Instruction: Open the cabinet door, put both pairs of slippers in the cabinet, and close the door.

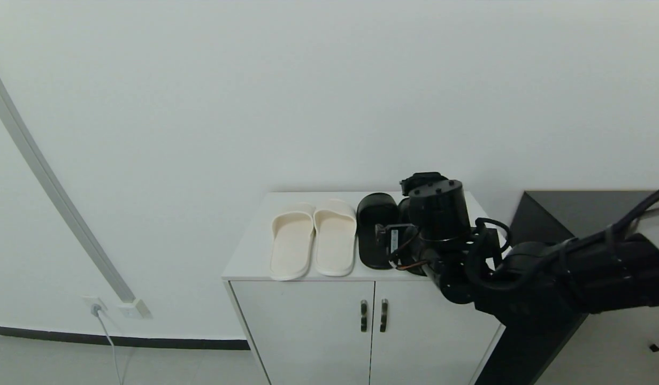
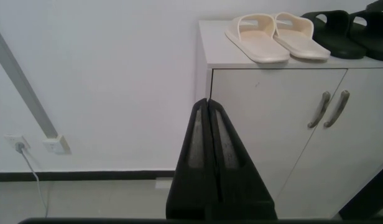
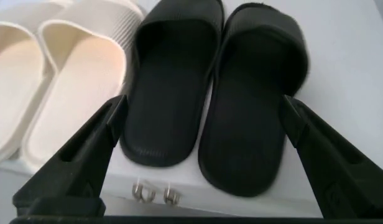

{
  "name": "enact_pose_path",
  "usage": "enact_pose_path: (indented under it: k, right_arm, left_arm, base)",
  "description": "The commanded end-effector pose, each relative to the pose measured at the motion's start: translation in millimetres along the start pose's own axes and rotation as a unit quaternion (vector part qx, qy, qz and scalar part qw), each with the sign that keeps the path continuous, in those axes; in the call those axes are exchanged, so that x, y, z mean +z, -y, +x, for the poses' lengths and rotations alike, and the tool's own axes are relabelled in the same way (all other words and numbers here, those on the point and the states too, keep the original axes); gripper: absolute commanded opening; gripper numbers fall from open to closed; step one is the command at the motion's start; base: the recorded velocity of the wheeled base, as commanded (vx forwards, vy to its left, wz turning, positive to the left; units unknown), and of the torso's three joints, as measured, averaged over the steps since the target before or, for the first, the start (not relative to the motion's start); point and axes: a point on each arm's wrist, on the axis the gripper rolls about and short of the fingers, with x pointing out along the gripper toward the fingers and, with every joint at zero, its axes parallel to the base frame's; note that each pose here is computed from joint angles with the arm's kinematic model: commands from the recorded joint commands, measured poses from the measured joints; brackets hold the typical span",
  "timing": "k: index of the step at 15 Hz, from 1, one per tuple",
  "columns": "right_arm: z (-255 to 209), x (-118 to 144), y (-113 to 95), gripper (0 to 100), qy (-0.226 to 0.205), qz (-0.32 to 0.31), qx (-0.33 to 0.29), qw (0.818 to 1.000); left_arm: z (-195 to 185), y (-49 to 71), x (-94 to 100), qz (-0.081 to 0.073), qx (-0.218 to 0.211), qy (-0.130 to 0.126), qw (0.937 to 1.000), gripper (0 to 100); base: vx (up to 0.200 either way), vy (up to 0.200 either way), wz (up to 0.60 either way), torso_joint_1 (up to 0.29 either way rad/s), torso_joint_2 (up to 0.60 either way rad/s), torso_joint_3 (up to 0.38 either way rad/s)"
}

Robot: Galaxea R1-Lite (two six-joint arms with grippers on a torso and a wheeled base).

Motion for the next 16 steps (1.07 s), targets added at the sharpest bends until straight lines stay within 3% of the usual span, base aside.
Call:
enact_pose_path:
  k: [1,16]
  right_arm:
    - [48,-22,-5,100,-0.011,-0.004,-0.043,0.999]
    - [131,-23,10,100,0.024,0.033,-0.103,0.994]
  left_arm:
    - [0,0.0,0.1,0.0,0.0,0.0,1.0,0]
    - [0,0.0,-0.1,-0.002,0.0,-0.001,1.0,0]
  base:
    - [0.0,0.0,0.0,0.0,0.0,0.0]
    - [0.0,0.0,0.0,0.0,0.0,0.0]
